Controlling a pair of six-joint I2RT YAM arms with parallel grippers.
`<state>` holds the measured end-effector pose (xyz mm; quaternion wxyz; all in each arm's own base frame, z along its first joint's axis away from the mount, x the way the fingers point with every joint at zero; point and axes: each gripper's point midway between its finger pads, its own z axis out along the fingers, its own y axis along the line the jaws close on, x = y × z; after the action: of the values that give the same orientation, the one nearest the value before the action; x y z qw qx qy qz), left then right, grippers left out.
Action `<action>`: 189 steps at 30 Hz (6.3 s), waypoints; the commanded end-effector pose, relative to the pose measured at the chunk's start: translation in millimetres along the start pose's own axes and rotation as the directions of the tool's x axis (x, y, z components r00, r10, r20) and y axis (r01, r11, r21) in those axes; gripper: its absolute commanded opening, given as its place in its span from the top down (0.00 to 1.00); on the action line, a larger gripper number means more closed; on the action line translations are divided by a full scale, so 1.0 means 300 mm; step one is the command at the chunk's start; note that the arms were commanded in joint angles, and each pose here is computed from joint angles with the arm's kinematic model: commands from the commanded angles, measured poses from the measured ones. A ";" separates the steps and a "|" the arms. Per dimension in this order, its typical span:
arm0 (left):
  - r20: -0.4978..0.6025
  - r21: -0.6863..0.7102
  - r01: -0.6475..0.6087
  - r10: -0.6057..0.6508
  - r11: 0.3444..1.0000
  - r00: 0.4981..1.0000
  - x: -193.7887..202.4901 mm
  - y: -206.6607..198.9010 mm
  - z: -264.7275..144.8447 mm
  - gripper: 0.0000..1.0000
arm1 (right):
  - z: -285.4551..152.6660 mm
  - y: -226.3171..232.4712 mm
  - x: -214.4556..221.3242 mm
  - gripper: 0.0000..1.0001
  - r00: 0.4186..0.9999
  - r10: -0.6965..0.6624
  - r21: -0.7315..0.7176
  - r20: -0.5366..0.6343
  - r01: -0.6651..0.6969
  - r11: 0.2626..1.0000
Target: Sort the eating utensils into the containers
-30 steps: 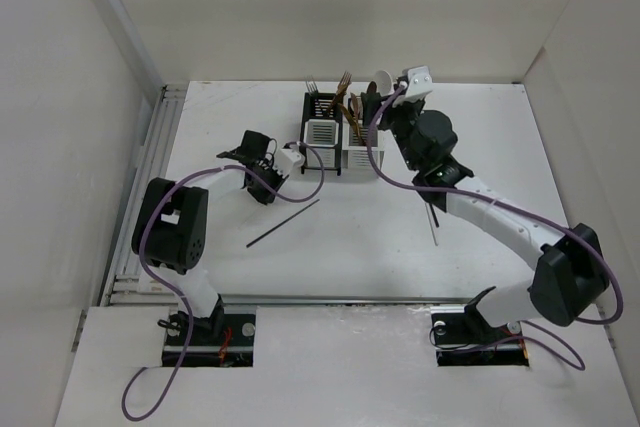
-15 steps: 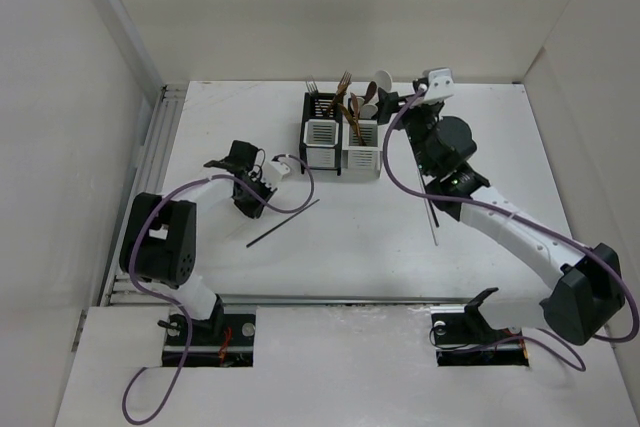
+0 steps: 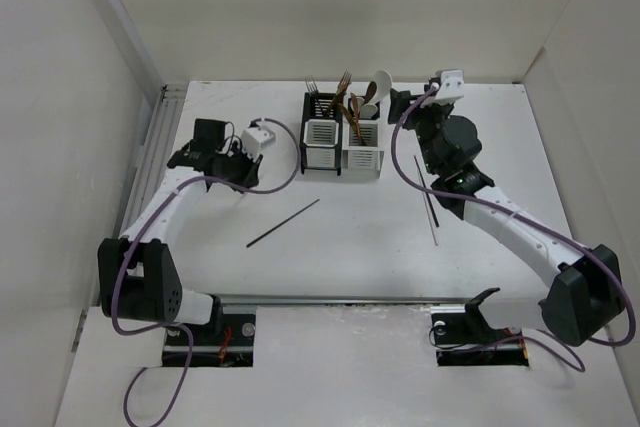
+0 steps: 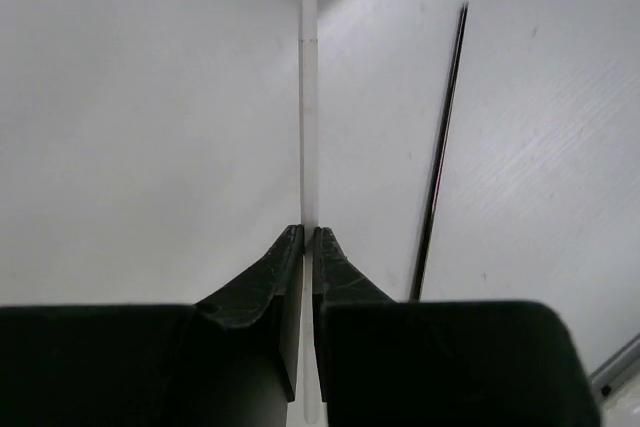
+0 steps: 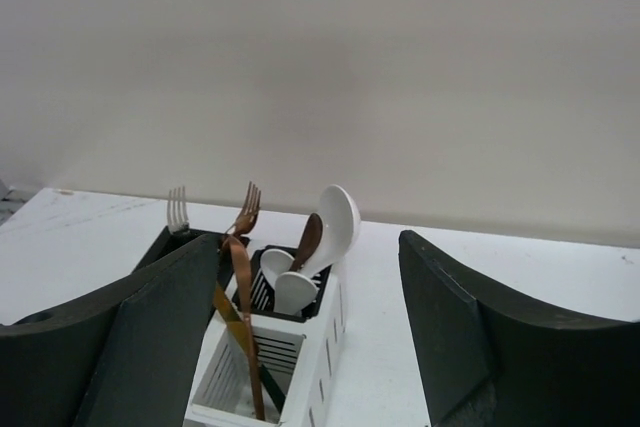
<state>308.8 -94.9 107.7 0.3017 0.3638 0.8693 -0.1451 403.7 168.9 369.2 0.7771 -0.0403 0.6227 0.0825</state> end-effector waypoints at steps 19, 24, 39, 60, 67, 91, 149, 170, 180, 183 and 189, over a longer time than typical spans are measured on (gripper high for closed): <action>0.892 0.120 -0.146 -0.042 0.982 0.450 -1.108 0.002 -0.193 1.00 | 0.093 -0.208 0.205 0.25 0.988 0.063 0.219 -0.143 -0.030 0.975; 0.913 0.199 -0.153 -0.126 0.968 0.389 -1.121 -0.067 -0.144 1.00 | 0.048 -0.250 0.224 0.25 0.979 0.048 0.259 -0.198 0.005 0.966; 0.877 0.149 0.016 -0.139 0.989 0.459 -0.954 0.020 0.131 1.00 | -0.105 -0.346 0.294 0.16 0.901 -0.009 0.243 -0.435 0.127 0.962; 0.777 0.186 0.163 -0.246 0.969 0.579 -0.809 0.015 0.226 0.54 | -0.448 -0.409 0.912 0.60 0.256 0.166 0.191 -0.952 0.077 0.979; 0.765 0.160 0.165 -0.228 0.973 0.603 -0.802 -0.003 0.156 0.54 | -0.473 -0.404 0.990 0.62 0.198 0.178 0.196 -0.964 0.073 0.978; 0.791 -0.030 0.289 -0.154 0.957 0.592 -0.668 0.090 0.043 0.53 | -0.478 -0.409 1.086 1.00 0.063 0.138 0.144 -0.988 0.108 0.984; 0.321 -0.134 0.152 -0.102 0.979 0.941 -0.119 0.030 -0.048 0.49 | 0.234 0.591 0.542 0.92 0.973 0.053 -0.390 -0.226 -0.141 0.910; -0.047 0.218 -0.288 0.305 0.933 0.951 0.147 -0.265 0.122 0.36 | 0.117 0.424 0.176 0.45 0.990 0.124 -0.299 -0.073 -0.140 0.944; -0.176 0.104 -0.308 0.322 0.946 0.930 0.189 -0.213 0.232 0.36 | -0.066 0.311 0.112 0.44 0.993 0.090 -0.247 -0.077 -0.106 0.963; -0.235 0.080 -0.297 0.308 0.951 0.922 0.210 -0.188 0.230 0.38 | -0.111 0.265 0.093 0.44 0.993 0.099 -0.206 -0.063 -0.110 0.972; -0.289 0.136 -0.299 0.326 0.945 0.900 0.269 -0.224 0.235 0.39 | -0.146 0.216 0.094 0.44 0.994 0.086 -0.164 -0.067 -0.096 0.982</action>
<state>259.1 -141.3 18.0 0.2130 0.5186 0.8229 -0.0922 358.6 236.4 328.2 0.7395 -0.0926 0.6414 0.1821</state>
